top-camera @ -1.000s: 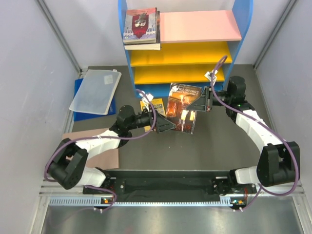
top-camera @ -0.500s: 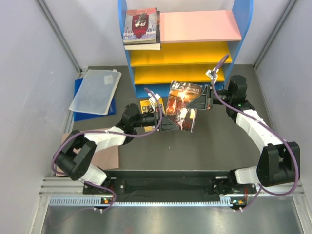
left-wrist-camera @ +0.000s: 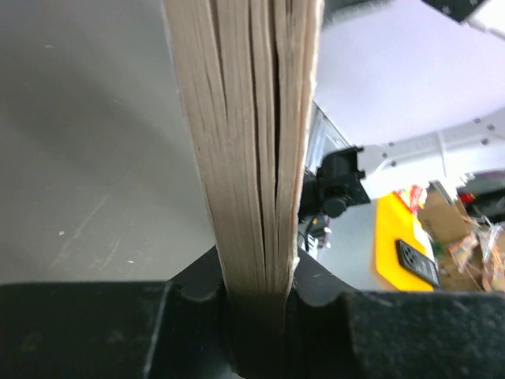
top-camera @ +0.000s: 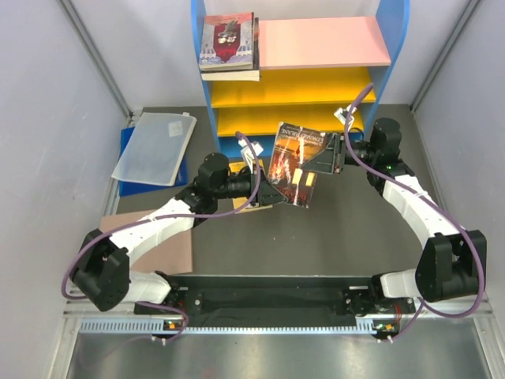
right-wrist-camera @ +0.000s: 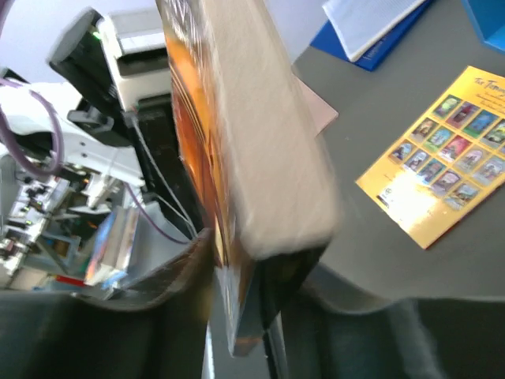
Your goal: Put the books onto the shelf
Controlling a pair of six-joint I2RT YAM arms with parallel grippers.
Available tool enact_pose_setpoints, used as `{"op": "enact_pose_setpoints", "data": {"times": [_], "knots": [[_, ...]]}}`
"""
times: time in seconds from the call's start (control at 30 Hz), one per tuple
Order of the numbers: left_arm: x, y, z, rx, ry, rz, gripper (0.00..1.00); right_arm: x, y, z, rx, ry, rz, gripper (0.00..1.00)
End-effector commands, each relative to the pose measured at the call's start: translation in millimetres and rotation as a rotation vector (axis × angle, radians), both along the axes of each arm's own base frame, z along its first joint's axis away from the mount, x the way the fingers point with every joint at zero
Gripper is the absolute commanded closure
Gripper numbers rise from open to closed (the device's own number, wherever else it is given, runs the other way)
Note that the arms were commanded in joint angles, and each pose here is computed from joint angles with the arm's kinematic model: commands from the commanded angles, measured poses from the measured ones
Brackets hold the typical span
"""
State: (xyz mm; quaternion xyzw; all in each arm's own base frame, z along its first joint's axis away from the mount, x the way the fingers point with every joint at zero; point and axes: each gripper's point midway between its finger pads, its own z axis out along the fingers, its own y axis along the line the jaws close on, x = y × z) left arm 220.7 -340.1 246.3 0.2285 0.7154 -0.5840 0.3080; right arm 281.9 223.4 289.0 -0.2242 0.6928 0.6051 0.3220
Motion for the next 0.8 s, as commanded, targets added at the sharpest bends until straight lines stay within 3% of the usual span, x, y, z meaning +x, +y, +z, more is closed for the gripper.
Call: {"op": "enact_pose_setpoints", "data": {"times": [0.0, 0.03, 0.23, 0.47, 0.77], "knots": [[20.3, 6.6, 50.6, -0.045, -0.129, 0.120, 1.00, 5.2, 2.7, 4.5, -0.023, -0.098, -0.027, 0.56], [23.5, 6.7, 57.6, -0.062, -0.144, 0.138, 1.00, 5.6, 2.1, 4.7, -0.026, -0.103, -0.039, 0.46], [34.7, 4.7, 82.9, -0.139, -0.144, 0.179, 1.00, 3.1, -5.6, -0.7, -0.087, -0.126, -0.100, 0.29], [52.5, -5.8, 102.2, -0.281, -0.078, 0.124, 1.00, -10.4, -13.6, -8.8, -0.121, -0.153, -0.145, 0.26], [84.6, -26.3, 113.1, -0.285, -0.051, 0.058, 1.00, -35.4, -21.5, -19.2, -0.139, -0.158, -0.179, 0.25]]}}
